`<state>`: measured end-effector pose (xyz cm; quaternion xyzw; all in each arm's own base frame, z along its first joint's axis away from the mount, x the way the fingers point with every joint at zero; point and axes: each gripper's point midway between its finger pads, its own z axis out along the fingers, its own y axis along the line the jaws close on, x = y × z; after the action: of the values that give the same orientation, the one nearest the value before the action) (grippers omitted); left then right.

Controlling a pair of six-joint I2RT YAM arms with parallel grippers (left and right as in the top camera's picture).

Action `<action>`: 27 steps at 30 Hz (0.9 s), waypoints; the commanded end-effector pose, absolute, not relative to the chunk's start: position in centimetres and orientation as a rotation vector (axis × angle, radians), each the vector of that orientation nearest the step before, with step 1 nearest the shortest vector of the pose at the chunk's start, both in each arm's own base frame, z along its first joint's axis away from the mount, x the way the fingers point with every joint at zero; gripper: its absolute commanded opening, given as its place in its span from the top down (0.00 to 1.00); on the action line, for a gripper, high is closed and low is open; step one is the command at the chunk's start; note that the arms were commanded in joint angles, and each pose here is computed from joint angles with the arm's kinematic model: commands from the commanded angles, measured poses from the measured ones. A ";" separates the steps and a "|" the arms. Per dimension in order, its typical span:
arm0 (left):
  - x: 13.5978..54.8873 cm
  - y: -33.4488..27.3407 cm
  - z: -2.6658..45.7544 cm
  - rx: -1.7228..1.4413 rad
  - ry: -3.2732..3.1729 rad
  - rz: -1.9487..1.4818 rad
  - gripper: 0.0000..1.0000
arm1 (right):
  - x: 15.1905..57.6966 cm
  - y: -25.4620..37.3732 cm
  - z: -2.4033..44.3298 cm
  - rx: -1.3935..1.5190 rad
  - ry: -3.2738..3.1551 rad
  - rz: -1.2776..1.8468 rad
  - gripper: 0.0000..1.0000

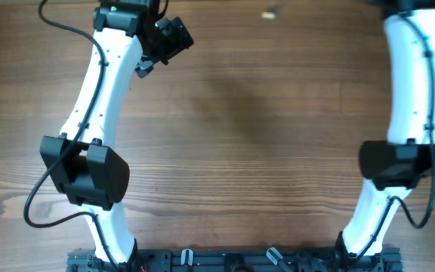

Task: Untangle cables

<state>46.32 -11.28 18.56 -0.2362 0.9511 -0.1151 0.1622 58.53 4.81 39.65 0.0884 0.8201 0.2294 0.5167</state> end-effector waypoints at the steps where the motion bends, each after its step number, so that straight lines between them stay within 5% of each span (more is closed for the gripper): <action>1: 46.1 -12.5 17.7 -0.626 2.741 -0.319 0.00 | 58.9 -5.4 39.8 0.446 1.906 0.341 0.95; 11: 45.7 -14.0 17.7 -0.580 2.754 -0.328 0.00 | 59.8 -21.6 25.4 0.808 2.055 0.112 0.93; 13: 45.7 -14.1 17.7 -0.579 2.755 -0.328 0.00 | 60.2 -22.7 22.9 0.834 2.079 0.095 0.73; 16: 45.6 -14.2 17.7 -0.576 2.756 -0.329 0.00 | 59.8 -24.0 19.2 0.897 2.136 0.048 0.06; 17: 45.6 -14.3 17.7 -0.573 2.757 -0.330 0.00 | 59.7 -24.1 18.5 0.907 2.150 0.048 0.01; 21: 45.6 -14.4 17.8 -0.562 2.754 -0.331 0.00 | 58.9 -23.8 20.3 0.899 2.148 0.083 0.00; 27: 46.0 -15.3 19.1 -0.256 2.749 -0.402 0.00 | 55.2 -18.5 29.7 0.710 2.148 0.267 0.01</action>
<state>46.07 -14.68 18.88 -0.1646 0.9626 -0.1300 0.1716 57.18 -21.19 20.17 0.3338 0.8716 0.0713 0.3518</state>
